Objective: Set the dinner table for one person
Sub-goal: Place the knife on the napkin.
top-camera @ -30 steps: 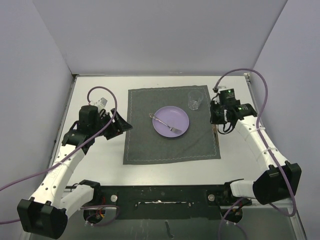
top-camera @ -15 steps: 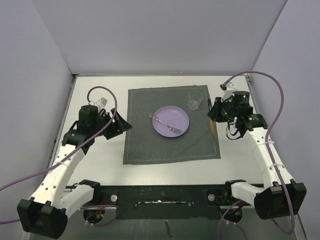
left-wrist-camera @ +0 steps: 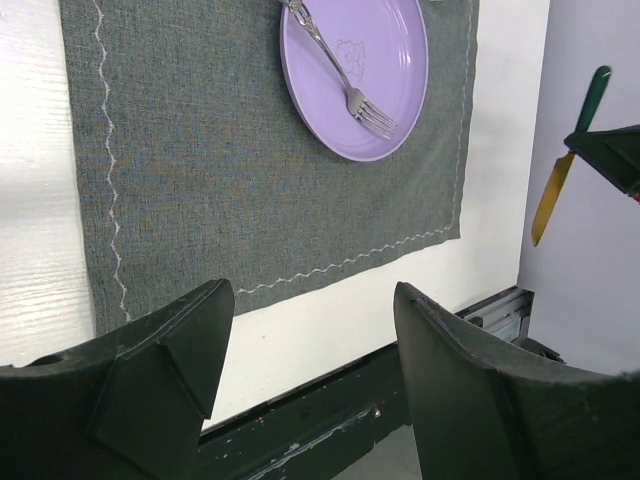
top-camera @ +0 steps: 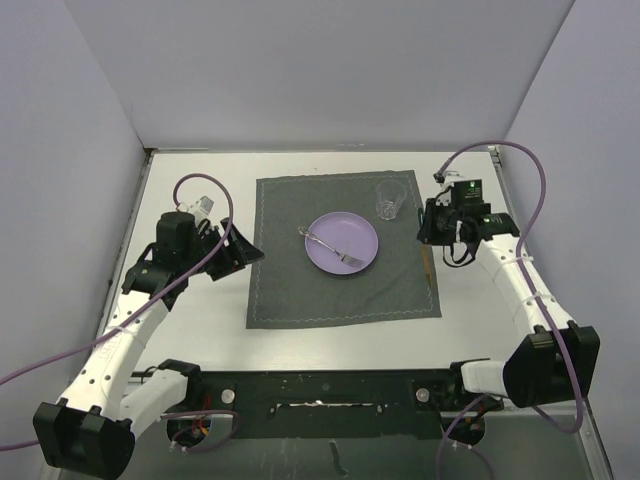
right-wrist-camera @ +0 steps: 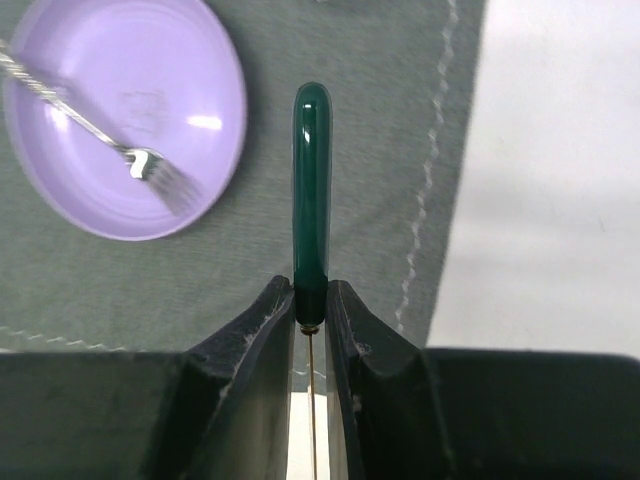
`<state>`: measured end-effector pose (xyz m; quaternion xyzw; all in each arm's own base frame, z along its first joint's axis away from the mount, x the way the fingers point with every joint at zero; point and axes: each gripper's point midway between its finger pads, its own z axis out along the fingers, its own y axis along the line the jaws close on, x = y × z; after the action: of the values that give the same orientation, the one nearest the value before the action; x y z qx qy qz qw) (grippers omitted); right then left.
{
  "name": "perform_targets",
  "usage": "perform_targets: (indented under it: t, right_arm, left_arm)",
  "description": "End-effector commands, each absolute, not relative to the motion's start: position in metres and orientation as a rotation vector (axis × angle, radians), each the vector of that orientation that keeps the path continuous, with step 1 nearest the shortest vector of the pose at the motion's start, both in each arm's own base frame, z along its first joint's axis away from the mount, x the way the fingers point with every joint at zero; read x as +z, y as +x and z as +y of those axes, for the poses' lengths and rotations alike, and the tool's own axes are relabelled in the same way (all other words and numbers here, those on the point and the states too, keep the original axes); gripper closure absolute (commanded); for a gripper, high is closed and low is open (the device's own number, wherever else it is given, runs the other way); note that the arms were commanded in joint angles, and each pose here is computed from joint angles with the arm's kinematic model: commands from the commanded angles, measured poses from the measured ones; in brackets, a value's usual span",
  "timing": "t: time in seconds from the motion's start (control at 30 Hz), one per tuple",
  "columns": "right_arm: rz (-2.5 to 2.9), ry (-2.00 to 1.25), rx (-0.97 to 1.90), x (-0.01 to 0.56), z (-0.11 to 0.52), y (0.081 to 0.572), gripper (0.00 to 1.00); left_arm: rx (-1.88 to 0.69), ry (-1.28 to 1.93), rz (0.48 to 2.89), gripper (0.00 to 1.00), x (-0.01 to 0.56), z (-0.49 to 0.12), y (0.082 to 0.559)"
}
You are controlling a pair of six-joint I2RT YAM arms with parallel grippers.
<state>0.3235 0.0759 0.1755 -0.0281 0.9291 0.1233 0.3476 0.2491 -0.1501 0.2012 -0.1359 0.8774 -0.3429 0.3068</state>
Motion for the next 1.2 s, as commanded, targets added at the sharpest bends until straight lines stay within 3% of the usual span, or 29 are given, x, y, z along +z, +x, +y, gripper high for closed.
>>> perform_targets:
  t: [0.0,0.43,0.77,1.17]
  right_arm:
    - [2.467,0.084,0.051,0.171,0.039,0.323,1.00]
    - [2.554,0.260,-0.373,0.155,-0.017,0.315,1.00]
    - [2.776,0.093,-0.239,0.081,0.028,0.318,1.00]
    - [2.878,0.036,-0.282,0.047,0.034,0.320,1.00]
  left_arm:
    - [-0.908,-0.307,2.249,0.36,0.222,-0.150,0.254]
    - [-0.901,-0.297,2.267,0.37,0.216,-0.149,0.251]
    - [-0.900,-0.283,2.274,0.37,0.215,-0.149,0.248]
    - [-0.868,-0.269,2.263,0.36,0.223,-0.144,0.244]
